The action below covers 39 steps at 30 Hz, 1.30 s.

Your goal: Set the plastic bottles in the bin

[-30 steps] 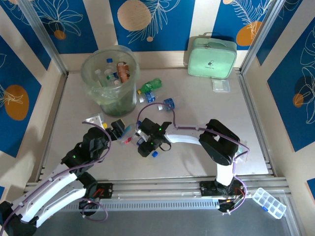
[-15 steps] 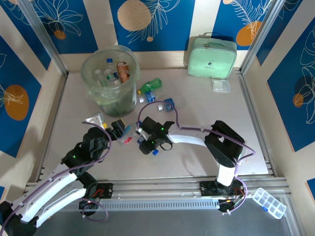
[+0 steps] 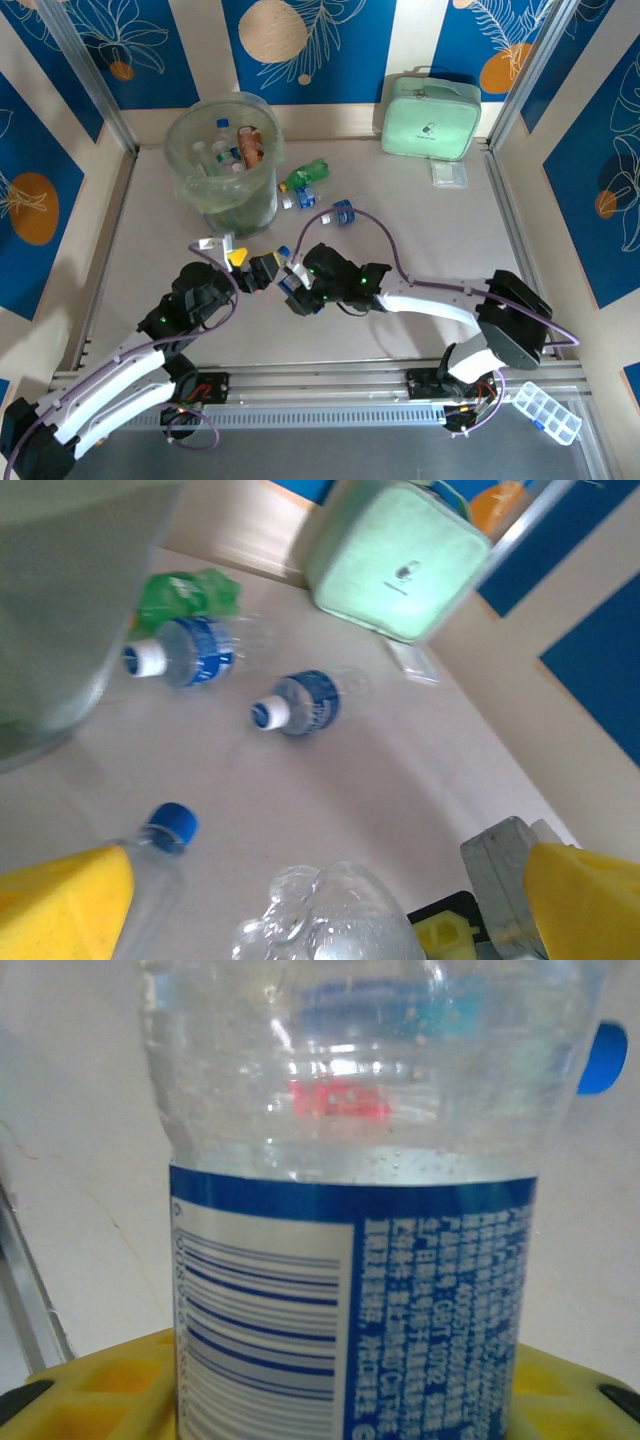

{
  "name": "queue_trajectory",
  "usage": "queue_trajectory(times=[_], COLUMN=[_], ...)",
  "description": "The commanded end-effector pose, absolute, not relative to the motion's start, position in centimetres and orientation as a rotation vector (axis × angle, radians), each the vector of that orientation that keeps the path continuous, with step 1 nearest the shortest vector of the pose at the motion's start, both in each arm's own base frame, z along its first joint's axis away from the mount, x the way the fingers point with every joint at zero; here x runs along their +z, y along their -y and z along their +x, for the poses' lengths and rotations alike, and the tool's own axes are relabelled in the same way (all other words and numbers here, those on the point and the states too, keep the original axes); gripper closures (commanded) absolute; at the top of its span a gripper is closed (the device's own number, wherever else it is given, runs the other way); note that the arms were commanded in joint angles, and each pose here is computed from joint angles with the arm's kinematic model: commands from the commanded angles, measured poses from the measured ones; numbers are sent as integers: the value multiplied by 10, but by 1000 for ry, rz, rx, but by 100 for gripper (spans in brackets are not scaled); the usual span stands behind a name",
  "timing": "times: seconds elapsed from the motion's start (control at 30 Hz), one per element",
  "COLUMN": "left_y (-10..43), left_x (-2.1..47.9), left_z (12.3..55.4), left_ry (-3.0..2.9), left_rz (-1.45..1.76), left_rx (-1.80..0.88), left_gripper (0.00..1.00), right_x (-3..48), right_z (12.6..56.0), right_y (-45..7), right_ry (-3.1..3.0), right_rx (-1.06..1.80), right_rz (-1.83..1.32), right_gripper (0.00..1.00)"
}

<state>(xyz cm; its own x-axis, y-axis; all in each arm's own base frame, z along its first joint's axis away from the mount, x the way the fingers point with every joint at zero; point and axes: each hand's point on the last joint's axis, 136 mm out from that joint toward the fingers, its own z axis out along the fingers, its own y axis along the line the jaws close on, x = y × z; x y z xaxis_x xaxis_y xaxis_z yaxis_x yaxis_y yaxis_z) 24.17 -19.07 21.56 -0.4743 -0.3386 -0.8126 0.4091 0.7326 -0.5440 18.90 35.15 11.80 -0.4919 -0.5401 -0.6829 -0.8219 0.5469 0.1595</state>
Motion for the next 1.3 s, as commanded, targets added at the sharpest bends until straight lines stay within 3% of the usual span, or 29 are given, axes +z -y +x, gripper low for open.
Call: queue_trajectory(times=[0.0, 0.33, 0.73, 0.9, 1.27], left_y=[216, 231, 275, 279, 277], left_x=[238, 248, 272, 279, 279], left_z=[234, 226, 194, 187, 187], left_ry=[-1772, -1665, -1550, -1515, -1517], left_rz=[127, 134, 402, 464, 471], left_rx=[-1071, -1265, -1596, -1627, -1602], left_gripper=[1, 1, 14, 22, 20], right_x=[147, 185, 212, 215, 211], right_z=[191, 186, 182, 182, 162], right_y=[-358, -345, -326, -322, -342], right_ry=[-2052, -1881, -1805, -1808, -1809], right_rx=[702, 811, 1069, 1133, 1216], right_rz=[-1061, -953, -836, -825, -958], right_gripper=[51, 51, 51, 51, 51])
